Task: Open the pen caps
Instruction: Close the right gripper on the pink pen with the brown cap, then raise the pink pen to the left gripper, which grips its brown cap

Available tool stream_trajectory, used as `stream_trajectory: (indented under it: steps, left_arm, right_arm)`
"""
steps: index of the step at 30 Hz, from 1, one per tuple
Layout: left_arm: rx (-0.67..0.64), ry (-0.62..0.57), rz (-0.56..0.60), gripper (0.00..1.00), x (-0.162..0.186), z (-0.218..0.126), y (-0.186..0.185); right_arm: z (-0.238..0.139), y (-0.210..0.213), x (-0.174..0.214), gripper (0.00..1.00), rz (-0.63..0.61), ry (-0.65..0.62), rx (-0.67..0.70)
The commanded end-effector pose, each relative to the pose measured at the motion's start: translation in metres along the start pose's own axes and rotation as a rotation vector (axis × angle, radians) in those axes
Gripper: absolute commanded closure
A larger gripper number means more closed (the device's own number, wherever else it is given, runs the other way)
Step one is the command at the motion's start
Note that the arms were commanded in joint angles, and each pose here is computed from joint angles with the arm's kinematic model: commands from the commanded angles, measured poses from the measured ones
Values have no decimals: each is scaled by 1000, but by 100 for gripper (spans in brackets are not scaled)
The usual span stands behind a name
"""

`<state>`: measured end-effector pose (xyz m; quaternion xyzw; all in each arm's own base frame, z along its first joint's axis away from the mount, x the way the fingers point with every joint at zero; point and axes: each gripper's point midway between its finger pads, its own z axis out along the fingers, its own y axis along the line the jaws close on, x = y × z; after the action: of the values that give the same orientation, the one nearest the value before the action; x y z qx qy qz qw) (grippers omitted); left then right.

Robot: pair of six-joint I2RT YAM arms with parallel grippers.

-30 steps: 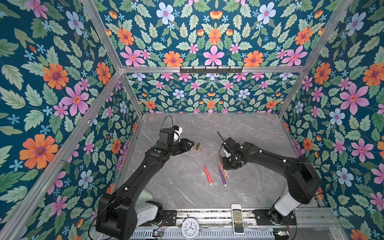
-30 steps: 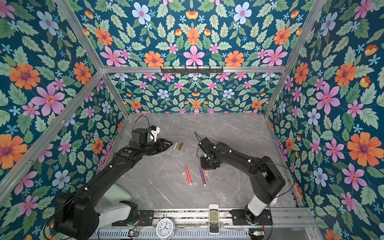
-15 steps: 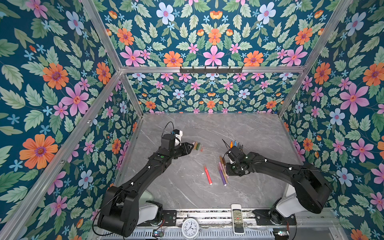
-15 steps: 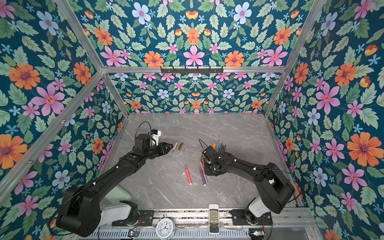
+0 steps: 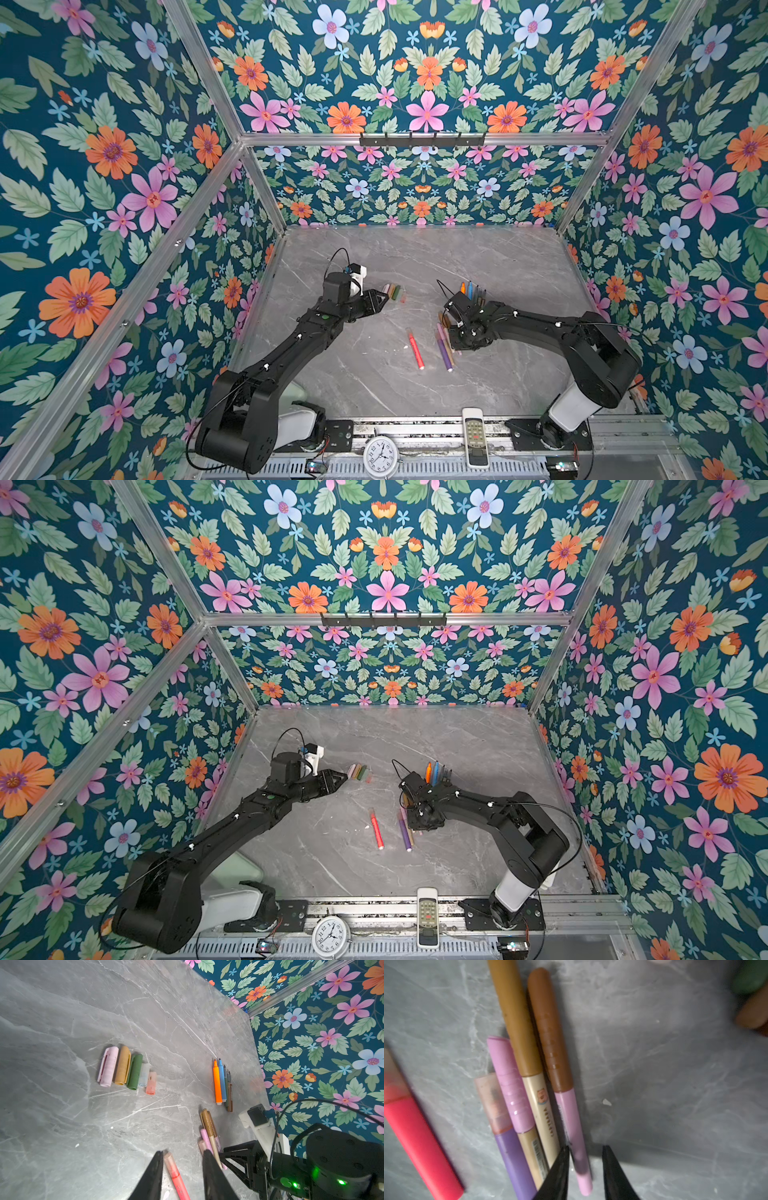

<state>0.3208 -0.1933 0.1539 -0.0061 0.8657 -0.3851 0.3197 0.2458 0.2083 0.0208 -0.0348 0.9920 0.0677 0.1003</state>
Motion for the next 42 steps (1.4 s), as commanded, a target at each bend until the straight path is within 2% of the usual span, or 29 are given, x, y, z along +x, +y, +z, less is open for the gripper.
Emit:
stream_trajectory:
  steps: [1,8,12,19,25,28,35,42]
  left_arm:
    - [24,-16,13,65,-7,0,-6]
    - [52,-9,-6,65,-6,3,-10]
    - [63,-4,-14,65,-5,3,-11]
    - [89,8,-16,64,-2,0,-18]
    - [145,31,-29,63,2,1,-32]
    - [184,31,-41,63,4,3,-43]
    - [293,80,-54,59,23,20,-83]
    - [391,149,-63,58,44,38,-120]
  right_arm:
    - [-2,-10,0,71,25,-11,50]
    - [17,-14,13,73,20,39,71]
    - [22,-16,17,82,12,59,81]
    - [10,-14,12,89,-12,31,64]
    - [-29,11,0,94,-67,-54,-99]
    - [-48,14,-1,95,-70,-86,-132]
    - [-88,52,7,95,-129,-92,-392]
    - [-111,66,10,94,-128,-105,-501]
